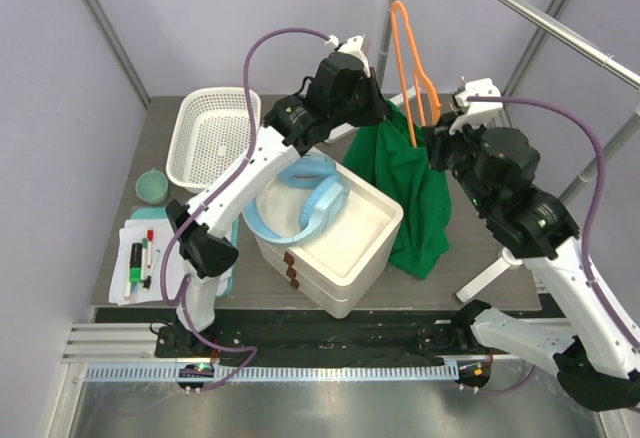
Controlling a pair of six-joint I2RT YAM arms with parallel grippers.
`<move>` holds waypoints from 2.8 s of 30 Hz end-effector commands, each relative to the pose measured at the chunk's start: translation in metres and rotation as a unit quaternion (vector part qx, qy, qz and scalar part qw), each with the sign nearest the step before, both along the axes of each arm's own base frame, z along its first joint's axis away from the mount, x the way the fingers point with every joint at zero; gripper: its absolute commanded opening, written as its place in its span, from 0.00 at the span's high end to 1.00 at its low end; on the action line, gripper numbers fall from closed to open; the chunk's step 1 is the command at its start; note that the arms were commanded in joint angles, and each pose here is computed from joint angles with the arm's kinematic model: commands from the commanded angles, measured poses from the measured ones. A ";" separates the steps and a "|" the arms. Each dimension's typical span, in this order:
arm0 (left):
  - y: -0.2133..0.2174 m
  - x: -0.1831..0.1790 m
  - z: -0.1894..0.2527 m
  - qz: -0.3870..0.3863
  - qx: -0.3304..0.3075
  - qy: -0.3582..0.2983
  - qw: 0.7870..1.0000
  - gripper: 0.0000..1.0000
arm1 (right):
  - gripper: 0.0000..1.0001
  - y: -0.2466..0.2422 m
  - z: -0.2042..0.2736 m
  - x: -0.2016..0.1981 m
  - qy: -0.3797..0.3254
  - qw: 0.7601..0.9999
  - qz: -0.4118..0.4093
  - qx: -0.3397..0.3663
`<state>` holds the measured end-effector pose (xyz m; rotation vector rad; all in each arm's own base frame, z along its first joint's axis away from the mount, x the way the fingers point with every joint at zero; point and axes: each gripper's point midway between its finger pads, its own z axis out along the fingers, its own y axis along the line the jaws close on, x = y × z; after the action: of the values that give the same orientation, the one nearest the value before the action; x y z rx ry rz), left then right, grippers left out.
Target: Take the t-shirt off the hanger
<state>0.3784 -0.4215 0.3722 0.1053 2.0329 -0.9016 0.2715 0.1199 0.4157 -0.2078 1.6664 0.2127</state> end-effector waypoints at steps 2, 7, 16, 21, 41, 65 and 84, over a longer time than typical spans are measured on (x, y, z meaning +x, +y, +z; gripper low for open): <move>-0.005 0.001 0.012 -0.010 -0.008 -0.023 1.000 1.00 | 0.99 0.004 0.070 0.027 -0.114 0.992 -0.029 0.037; -0.002 0.001 0.016 -0.005 -0.010 -0.031 0.999 1.00 | 0.98 0.004 0.089 0.039 -0.171 0.984 -0.039 0.041; 0.004 0.007 0.011 0.009 0.018 -0.043 0.999 1.00 | 0.99 0.009 0.104 0.062 -0.169 0.983 -0.008 0.074; -0.007 0.002 0.015 -0.019 -0.004 -0.043 0.999 1.00 | 0.99 0.008 0.097 0.071 -0.190 0.980 0.015 0.059; -0.014 0.004 0.007 -0.030 0.003 -0.032 0.999 0.99 | 0.99 -0.023 0.103 0.009 -0.056 0.993 -0.014 0.105; -0.024 -0.190 0.110 -0.211 -0.229 -0.029 0.950 0.24 | 0.99 -0.057 -0.024 -0.139 0.106 0.991 0.042 0.066; -0.075 -0.135 0.067 -0.037 -0.207 0.000 0.978 0.35 | 0.99 -0.046 -0.045 -0.145 0.132 0.987 0.077 0.052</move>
<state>0.2350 -0.5008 0.4017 0.0421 1.9164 -1.3103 0.1284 0.0713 0.3537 -0.2027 1.9689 0.4433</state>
